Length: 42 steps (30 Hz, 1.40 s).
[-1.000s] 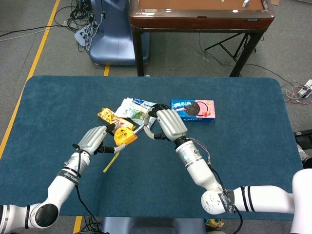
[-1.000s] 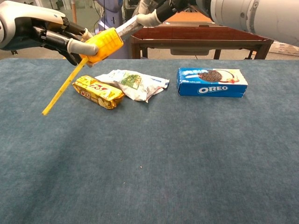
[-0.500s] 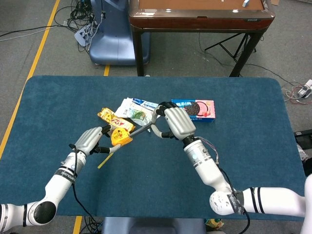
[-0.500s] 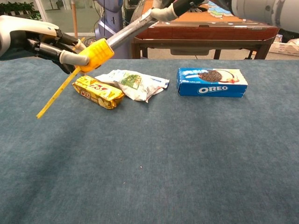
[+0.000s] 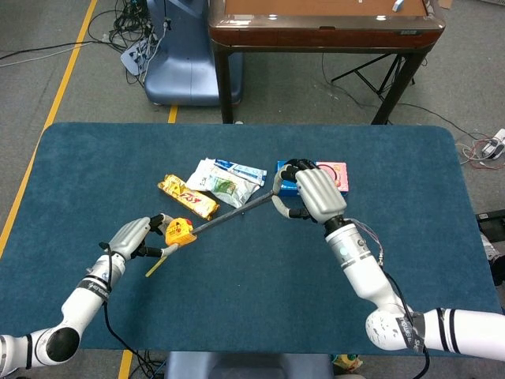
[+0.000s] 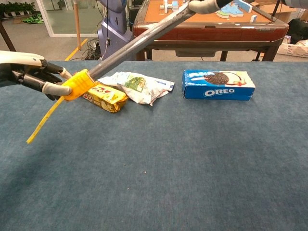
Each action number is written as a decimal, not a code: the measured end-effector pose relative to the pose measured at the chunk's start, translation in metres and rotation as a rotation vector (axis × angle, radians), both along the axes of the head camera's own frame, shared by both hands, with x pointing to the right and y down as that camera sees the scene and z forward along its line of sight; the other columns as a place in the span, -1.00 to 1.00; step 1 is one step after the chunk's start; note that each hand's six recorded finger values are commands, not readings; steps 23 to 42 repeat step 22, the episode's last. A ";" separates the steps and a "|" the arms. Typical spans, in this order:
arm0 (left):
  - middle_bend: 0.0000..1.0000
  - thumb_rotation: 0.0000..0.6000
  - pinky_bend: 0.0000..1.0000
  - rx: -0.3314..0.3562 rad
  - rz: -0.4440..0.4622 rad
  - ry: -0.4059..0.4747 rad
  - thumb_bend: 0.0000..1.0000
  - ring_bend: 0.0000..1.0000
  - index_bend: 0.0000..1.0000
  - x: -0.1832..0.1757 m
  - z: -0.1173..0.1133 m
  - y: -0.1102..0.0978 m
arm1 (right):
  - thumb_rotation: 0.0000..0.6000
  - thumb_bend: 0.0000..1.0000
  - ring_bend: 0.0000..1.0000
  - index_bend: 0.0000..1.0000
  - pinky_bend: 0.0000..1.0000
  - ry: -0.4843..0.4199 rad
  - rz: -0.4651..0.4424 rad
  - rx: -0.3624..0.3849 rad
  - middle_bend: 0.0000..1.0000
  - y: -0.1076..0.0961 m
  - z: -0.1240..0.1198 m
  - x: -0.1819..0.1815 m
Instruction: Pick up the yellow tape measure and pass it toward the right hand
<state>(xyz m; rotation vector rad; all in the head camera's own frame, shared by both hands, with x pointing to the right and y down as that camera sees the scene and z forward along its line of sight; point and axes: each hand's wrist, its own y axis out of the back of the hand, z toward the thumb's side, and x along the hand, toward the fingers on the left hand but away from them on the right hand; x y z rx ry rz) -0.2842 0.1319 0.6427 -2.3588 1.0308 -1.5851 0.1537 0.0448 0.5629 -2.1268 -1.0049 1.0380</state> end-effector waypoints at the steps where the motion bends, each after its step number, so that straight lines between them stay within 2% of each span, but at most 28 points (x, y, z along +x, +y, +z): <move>1: -0.17 0.71 -0.54 -0.007 -0.005 -0.002 -0.49 -0.35 -0.19 -0.003 0.002 0.002 | 1.00 0.50 -0.55 0.13 -0.64 0.003 0.005 0.004 -0.19 -0.001 -0.001 0.004; 10: -0.16 0.72 -0.53 -0.039 -0.034 -0.001 -0.50 -0.35 -0.19 -0.020 0.014 0.011 | 1.00 0.50 -0.55 0.13 -0.64 0.014 0.037 0.016 -0.19 -0.007 -0.008 0.025; 42: -0.16 0.71 -0.53 -0.045 -0.043 0.003 -0.49 -0.35 -0.19 -0.024 0.018 0.013 | 1.00 0.50 -0.55 0.13 -0.64 0.010 0.032 0.009 -0.19 -0.005 -0.006 0.025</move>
